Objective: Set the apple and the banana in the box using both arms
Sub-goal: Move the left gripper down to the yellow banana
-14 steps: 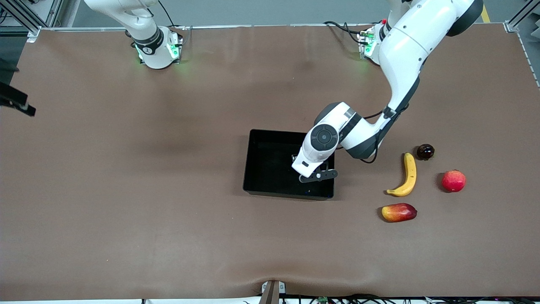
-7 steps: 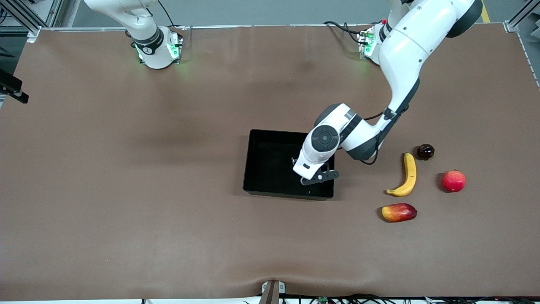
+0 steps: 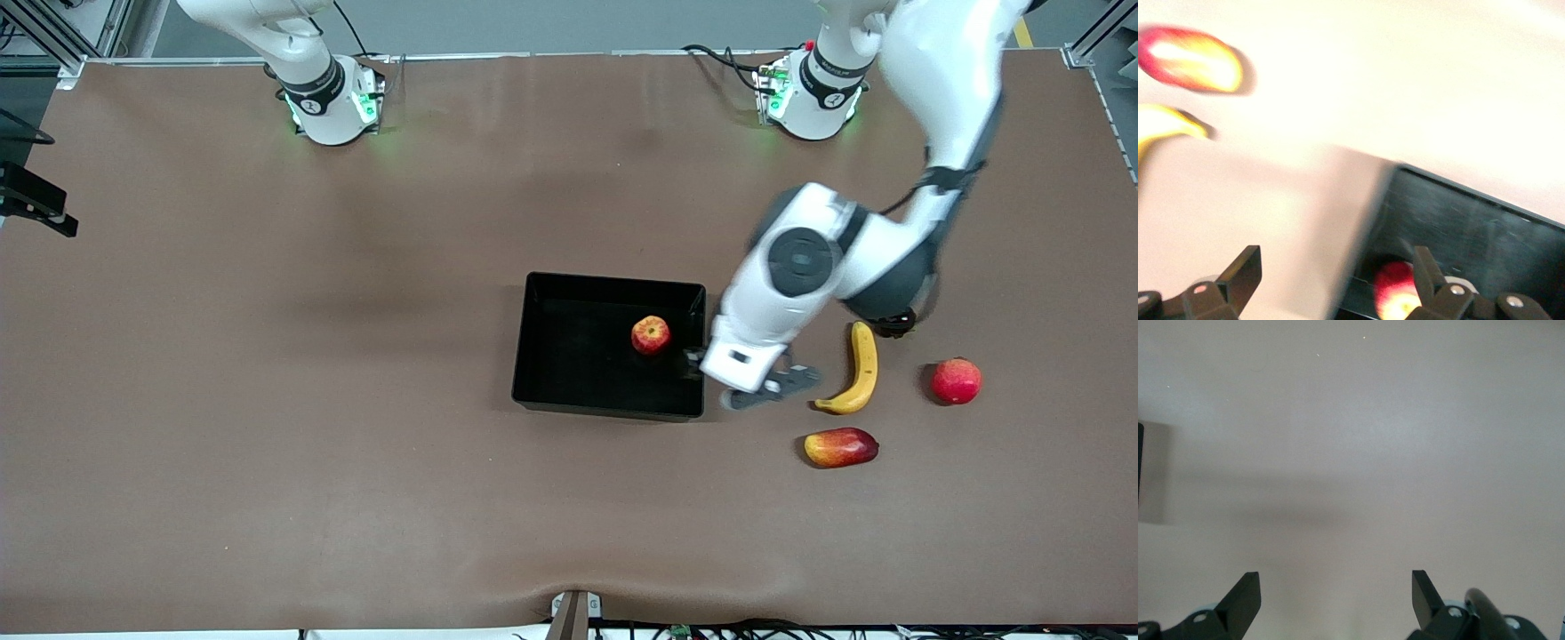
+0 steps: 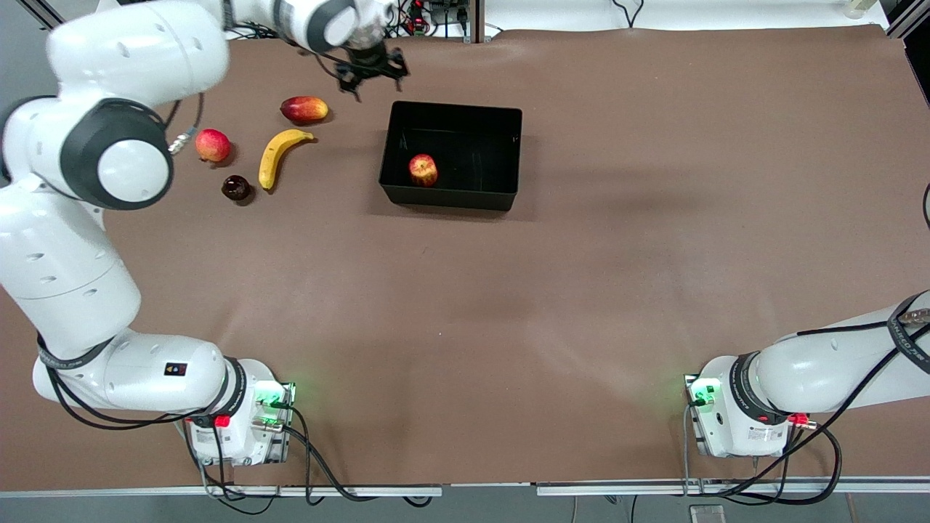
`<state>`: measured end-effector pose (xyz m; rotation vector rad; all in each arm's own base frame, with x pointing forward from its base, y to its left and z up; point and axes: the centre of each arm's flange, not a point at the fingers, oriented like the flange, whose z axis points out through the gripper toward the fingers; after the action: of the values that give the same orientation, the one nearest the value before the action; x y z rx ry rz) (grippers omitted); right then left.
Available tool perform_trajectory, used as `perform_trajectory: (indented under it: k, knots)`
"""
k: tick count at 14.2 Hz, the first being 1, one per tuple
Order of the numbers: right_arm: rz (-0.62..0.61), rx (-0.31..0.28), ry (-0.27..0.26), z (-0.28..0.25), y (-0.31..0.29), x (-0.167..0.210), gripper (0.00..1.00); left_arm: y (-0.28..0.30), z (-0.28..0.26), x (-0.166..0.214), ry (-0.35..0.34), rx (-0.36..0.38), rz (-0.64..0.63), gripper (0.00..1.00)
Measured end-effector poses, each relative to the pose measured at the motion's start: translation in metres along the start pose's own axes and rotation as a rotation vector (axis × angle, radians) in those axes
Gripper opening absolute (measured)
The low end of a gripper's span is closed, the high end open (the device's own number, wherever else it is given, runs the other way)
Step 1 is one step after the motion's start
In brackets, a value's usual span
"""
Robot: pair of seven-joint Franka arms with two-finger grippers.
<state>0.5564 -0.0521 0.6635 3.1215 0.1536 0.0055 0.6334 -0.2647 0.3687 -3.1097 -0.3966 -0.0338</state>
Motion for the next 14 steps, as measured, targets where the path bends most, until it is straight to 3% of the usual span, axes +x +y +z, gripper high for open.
perform_trajectory:
  k: [3,7,10,14]
  knots:
    - [-0.024,0.004,0.011,0.000,-0.011,0.004,1.00,-0.090,0.029,0.044,-0.062,0.045,0.105,1.00]
    - [-0.036,0.006,0.013,0.000,-0.017,0.005,1.00,-0.171,0.102,0.069,-0.142,0.121,0.266,1.00]
    - [-0.036,0.007,0.012,0.000,-0.017,0.005,1.00,-0.197,0.139,0.077,-0.173,0.105,0.338,0.97]
    - [-0.031,0.007,0.013,0.000,-0.014,0.004,1.00,-0.198,0.161,0.065,-0.196,0.161,0.403,0.92]
